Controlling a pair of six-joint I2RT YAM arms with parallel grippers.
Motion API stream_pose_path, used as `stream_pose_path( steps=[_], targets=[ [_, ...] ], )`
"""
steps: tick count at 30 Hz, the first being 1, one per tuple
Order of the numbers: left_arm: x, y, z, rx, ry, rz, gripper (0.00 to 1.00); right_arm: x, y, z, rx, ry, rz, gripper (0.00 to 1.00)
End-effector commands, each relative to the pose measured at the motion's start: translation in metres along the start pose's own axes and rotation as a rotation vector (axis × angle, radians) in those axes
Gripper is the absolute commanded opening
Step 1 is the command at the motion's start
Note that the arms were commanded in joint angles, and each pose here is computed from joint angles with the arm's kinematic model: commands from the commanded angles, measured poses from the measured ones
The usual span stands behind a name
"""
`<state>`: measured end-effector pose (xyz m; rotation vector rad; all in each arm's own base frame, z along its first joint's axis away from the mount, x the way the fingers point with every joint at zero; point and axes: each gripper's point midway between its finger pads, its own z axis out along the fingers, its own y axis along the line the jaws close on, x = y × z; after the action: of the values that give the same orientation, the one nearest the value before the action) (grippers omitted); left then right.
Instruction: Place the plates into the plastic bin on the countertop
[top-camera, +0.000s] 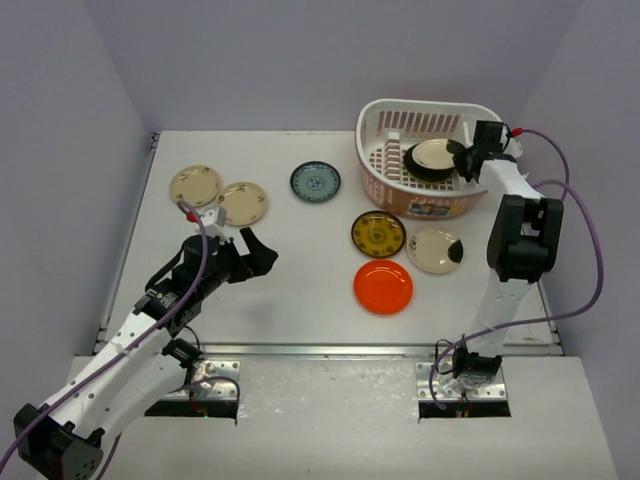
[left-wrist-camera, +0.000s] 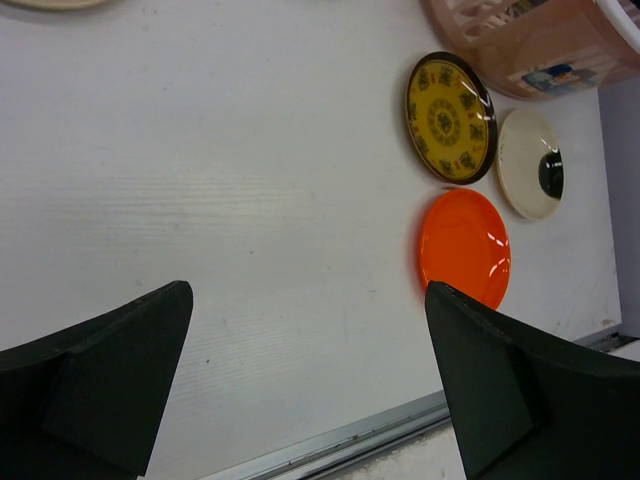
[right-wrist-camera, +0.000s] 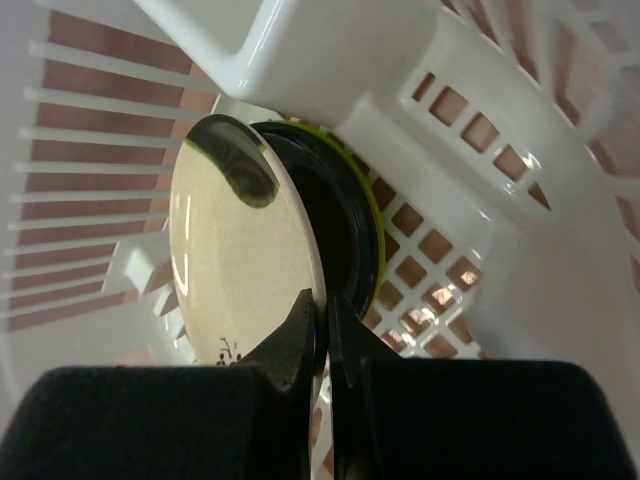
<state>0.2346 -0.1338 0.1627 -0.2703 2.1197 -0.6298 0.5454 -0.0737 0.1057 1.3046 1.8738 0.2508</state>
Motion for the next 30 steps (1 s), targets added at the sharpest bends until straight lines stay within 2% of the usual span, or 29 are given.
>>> stream_pose_path(
  steps=[1, 2, 3, 4, 5, 9, 11, 15, 16, 19, 20, 22, 24, 25, 29, 30],
  targets=[
    [0.011, -0.020, 0.010, 0.123, 0.035, -0.016, 1.00, -0.017, 0.043, 0.011, -0.100, -0.027, -0.056, 0.10],
    [0.016, -0.023, 0.015, 0.137, 0.053, -0.019, 1.00, -0.013, 0.041, 0.016, -0.098, -0.013, -0.059, 0.22],
    [0.022, -0.024, 0.020, 0.144, 0.072, -0.020, 1.00, -0.011, 0.041, 0.018, -0.103, -0.007, -0.060, 0.39],
    [0.033, -0.025, 0.026, 0.144, 0.109, -0.023, 1.00, -0.010, 0.043, 0.017, -0.111, -0.002, -0.064, 0.65],
    [0.035, -0.030, 0.029, 0.164, 0.113, -0.022, 1.00, -0.009, 0.046, 0.015, -0.124, 0.007, -0.068, 0.75],
    [0.056, -0.048, 0.041, 0.195, 0.151, -0.009, 1.00, -0.025, 0.064, -0.017, -0.182, -0.020, -0.094, 0.94],
    [0.065, -0.062, 0.049, 0.224, 0.162, -0.008, 1.00, -0.034, 0.075, -0.043, -0.221, -0.044, -0.111, 0.99],
    [0.096, -0.089, 0.070, 0.274, 0.233, 0.019, 1.00, -0.045, 0.099, -0.105, -0.321, -0.056, -0.203, 0.99],
    [0.105, -0.108, 0.078, 0.305, 0.255, 0.025, 1.00, -0.035, 0.105, -0.129, -0.359, -0.045, -0.272, 0.99],
    [0.131, -0.119, 0.104, 0.299, 0.315, 0.050, 1.00, -0.015, 0.113, -0.196, -0.525, 0.007, -0.426, 0.99],
    [0.135, -0.124, 0.111, 0.303, 0.331, 0.056, 1.00, 0.001, 0.110, -0.213, -0.593, 0.061, -0.465, 0.99],
    [0.144, -0.133, 0.129, 0.297, 0.361, 0.066, 0.98, 0.056, 0.088, -0.251, -0.758, 0.260, -0.547, 0.99],
    [0.152, -0.134, 0.141, 0.285, 0.375, 0.068, 0.94, 0.088, 0.062, -0.290, -0.882, 0.351, -0.591, 0.99],
    [0.155, -0.134, 0.147, 0.275, 0.382, 0.070, 0.92, 0.110, 0.042, -0.296, -0.917, 0.415, -0.597, 0.99],
    [0.163, -0.142, 0.164, 0.276, 0.406, 0.078, 0.82, 0.144, -0.017, -0.323, -0.982, 0.448, -0.584, 0.99],
    [0.168, -0.141, 0.168, 0.270, 0.421, 0.080, 0.76, 0.148, -0.027, -0.323, -0.975, 0.447, -0.584, 0.99]
  ],
)
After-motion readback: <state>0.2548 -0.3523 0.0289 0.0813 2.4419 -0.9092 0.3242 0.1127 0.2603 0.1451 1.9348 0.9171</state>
